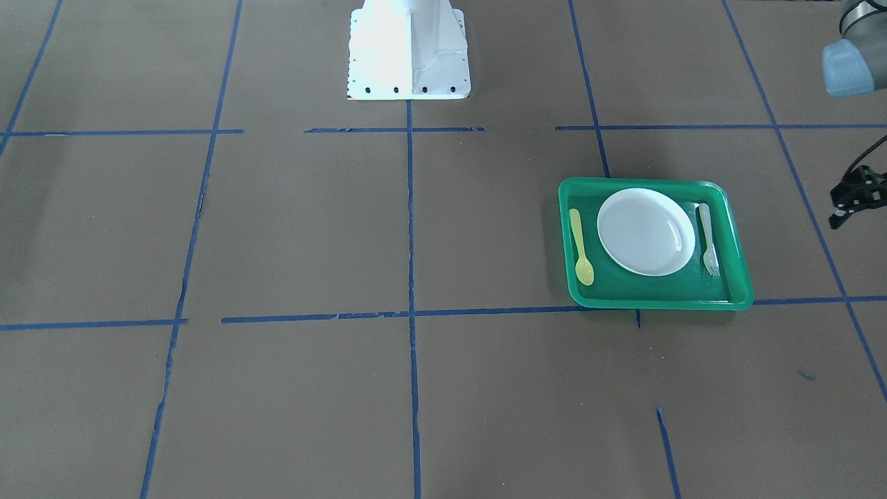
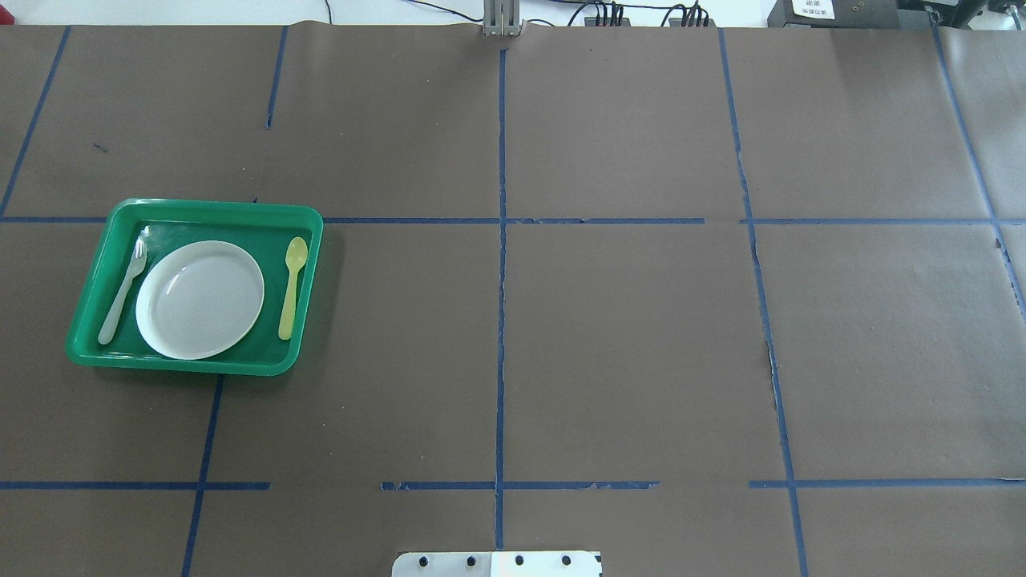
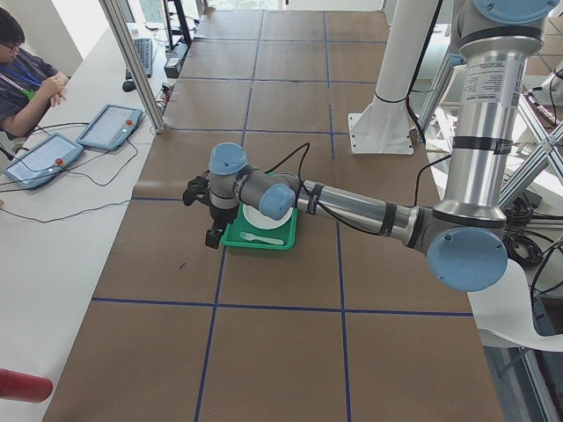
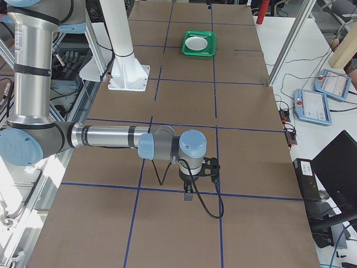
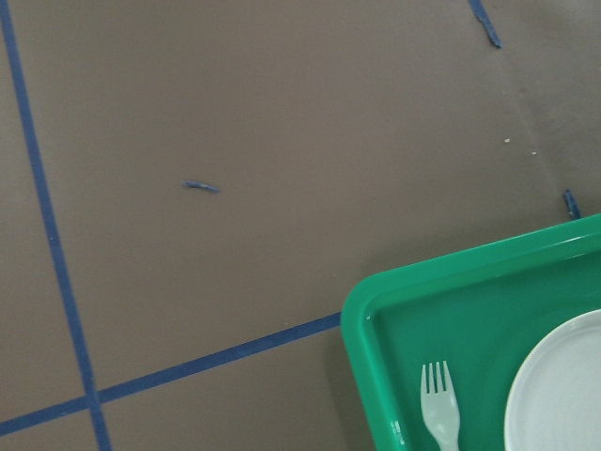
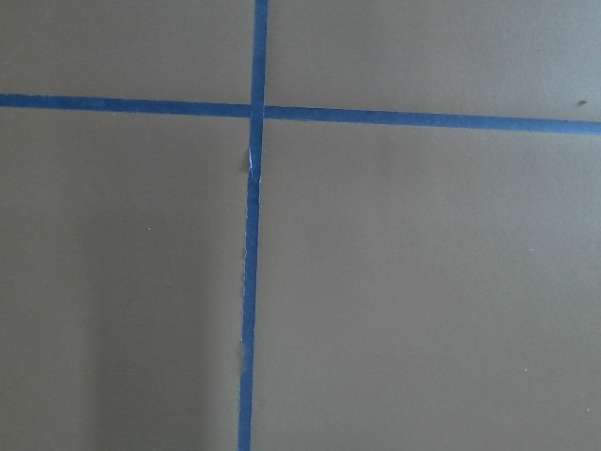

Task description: Place fork

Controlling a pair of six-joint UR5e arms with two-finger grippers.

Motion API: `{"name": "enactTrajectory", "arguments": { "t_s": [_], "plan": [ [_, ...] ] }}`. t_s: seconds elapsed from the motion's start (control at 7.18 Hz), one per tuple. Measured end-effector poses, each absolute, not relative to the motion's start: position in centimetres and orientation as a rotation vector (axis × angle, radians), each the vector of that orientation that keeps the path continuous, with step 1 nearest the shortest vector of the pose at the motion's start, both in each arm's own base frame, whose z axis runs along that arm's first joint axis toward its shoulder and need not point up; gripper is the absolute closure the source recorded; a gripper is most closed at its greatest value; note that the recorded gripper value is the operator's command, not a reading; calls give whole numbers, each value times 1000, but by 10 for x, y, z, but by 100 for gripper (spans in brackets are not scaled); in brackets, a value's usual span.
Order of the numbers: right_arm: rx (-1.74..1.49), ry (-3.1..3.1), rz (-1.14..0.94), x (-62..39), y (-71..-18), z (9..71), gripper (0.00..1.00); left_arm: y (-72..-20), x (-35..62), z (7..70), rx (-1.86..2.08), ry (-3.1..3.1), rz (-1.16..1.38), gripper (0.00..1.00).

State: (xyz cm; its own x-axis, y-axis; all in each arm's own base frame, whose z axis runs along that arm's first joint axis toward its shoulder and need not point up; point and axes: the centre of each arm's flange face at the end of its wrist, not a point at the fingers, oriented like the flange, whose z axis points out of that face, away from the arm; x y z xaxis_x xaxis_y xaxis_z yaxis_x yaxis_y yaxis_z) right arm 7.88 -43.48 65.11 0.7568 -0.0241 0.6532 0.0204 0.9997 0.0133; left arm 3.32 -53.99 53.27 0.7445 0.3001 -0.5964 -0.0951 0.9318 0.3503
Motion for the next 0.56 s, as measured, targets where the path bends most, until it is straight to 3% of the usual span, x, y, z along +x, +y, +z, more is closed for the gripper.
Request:
{"name": "enactTrajectory", "arguments": {
  "t_s": [0.56],
  "plan": [
    [5, -712, -24, 79, -435, 651, 0, -486, -82, 608, 104, 682, 150, 0]
  ]
}}
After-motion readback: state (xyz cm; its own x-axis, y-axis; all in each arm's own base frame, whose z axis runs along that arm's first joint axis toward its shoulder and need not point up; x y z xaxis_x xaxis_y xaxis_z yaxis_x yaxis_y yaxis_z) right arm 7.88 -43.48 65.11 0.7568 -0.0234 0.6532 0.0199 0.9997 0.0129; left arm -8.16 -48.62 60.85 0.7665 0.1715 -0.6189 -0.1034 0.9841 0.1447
